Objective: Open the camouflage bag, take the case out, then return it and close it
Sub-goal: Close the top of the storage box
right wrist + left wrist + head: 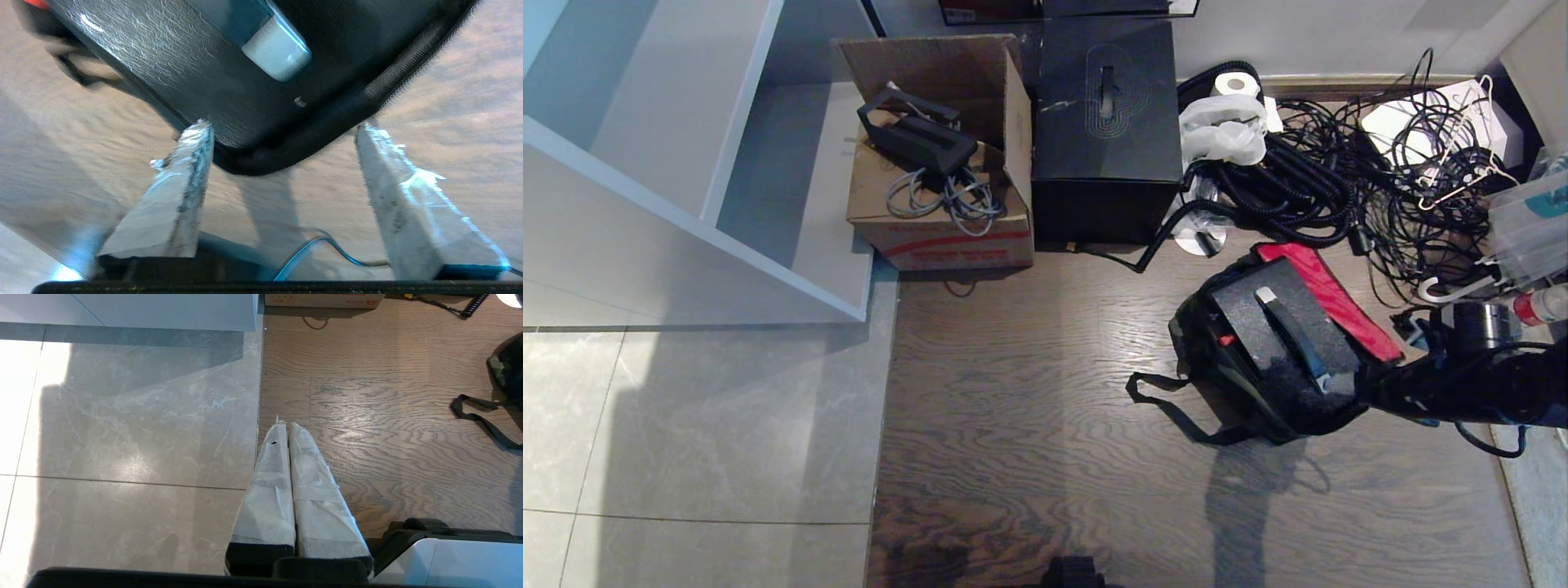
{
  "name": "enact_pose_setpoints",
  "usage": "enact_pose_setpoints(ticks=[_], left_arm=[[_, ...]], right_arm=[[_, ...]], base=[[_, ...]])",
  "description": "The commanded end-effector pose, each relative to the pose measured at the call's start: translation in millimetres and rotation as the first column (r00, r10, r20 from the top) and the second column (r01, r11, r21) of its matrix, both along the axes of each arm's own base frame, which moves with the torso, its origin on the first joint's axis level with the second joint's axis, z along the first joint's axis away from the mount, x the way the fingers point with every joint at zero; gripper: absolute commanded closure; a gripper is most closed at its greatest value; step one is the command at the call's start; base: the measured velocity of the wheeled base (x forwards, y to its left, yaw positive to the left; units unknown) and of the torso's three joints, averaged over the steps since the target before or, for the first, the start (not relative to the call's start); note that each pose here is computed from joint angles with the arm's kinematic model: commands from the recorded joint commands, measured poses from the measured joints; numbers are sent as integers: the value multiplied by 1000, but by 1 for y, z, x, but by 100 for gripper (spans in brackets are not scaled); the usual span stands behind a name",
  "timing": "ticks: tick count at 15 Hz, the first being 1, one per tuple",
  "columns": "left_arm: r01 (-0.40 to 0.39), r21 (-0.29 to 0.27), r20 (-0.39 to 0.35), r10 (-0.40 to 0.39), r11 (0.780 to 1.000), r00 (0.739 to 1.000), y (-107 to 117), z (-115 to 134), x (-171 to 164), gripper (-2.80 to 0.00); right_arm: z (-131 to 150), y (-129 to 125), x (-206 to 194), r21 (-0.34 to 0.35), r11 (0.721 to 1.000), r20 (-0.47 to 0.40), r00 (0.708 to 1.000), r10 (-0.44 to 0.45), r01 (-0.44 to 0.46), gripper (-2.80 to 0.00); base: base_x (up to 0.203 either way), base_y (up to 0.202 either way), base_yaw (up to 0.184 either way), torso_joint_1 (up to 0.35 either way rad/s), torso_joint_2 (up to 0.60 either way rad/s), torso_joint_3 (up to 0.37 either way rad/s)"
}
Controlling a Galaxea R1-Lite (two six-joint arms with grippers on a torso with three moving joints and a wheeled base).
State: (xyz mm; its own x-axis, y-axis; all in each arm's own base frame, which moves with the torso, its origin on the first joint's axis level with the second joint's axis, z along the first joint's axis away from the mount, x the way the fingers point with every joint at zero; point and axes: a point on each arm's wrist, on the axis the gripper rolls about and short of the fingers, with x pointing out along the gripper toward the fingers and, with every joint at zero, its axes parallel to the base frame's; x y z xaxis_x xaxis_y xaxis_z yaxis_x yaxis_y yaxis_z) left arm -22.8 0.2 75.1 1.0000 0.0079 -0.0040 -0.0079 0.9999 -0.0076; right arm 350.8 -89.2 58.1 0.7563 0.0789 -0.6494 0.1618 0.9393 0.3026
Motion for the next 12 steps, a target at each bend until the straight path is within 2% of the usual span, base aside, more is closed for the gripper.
enact_pose_setpoints(ticks=[1,5,7,10,12], left_arm=[[0,0,1,0,1000,1000,0,0,0,0],[0,0,1,0,1000,1000,0,0,0,0],[0,0,1,0,1000,1000,0,0,0,0],[0,0,1,0,1000,1000,0,0,0,0],[0,0,1,0,1000,1000,0,0,0,0]], right_arm=[[21,4,2,72,997,64,998,-26,21,-280],[27,38,14,248,968,78,994,-71,49,-280],[34,44,29,315,945,105,987,-121,82,-280],[47,37,63,372,918,219,948,-230,137,-280],[53,31,86,446,877,245,918,-313,180,-280]], base=[[0,0,0,0,0,0],[0,0,0,0,0,0],[0,0,0,0,0,0],[0,0,0,0,0,0],[0,0,0,0,0,0]])
